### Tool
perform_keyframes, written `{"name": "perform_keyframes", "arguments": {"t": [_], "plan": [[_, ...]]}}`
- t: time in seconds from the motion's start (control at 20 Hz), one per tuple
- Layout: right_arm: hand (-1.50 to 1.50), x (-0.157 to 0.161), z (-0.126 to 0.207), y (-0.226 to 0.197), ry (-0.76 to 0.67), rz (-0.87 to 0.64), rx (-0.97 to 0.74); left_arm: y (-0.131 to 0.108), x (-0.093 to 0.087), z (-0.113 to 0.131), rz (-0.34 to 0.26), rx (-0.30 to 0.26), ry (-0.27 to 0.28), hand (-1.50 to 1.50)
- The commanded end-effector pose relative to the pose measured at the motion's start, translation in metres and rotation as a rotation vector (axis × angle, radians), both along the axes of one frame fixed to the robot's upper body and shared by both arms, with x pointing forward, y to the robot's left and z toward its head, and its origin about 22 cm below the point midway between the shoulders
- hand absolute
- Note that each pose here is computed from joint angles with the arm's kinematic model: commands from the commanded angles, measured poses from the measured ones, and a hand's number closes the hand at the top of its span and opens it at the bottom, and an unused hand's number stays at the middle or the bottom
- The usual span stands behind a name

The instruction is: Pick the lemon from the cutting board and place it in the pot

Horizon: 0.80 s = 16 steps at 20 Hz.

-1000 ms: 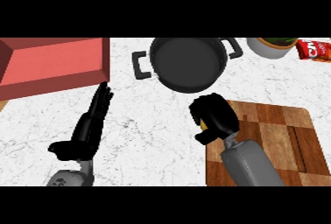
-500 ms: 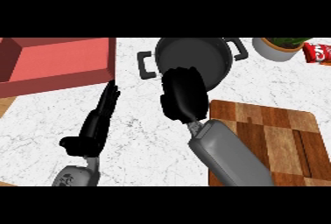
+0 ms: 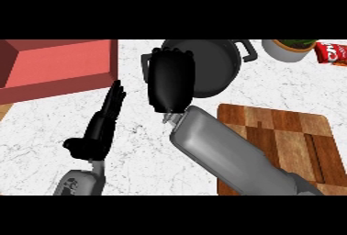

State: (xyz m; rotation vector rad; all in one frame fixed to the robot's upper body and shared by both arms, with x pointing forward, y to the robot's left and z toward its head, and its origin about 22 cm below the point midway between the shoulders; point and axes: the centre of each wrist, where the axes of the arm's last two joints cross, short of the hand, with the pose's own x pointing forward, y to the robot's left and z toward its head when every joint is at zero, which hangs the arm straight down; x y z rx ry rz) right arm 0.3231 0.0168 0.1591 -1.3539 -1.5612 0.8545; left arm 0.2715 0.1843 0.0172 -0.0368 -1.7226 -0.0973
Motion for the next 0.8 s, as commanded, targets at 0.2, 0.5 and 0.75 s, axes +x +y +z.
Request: {"name": "perform_keyframes", "arguments": {"t": [0.2,0.5,0.75], "plan": [[1.5,0.03,0.011,0.019,0.0,-0.169,0.045,0.016,-0.009,-0.008,0.043,0.008,0.003,0.0],[1.5,0.057,0.023,0.015,0.022,-0.18,0.063,0.023,-0.009,0.002,0.086,0.006,0.009,0.0],[1.5,0.079,0.003,-0.002,0.065,-0.176,0.06,0.015,-0.011,0.001,0.101,-0.006,-0.014,0.0]]}}
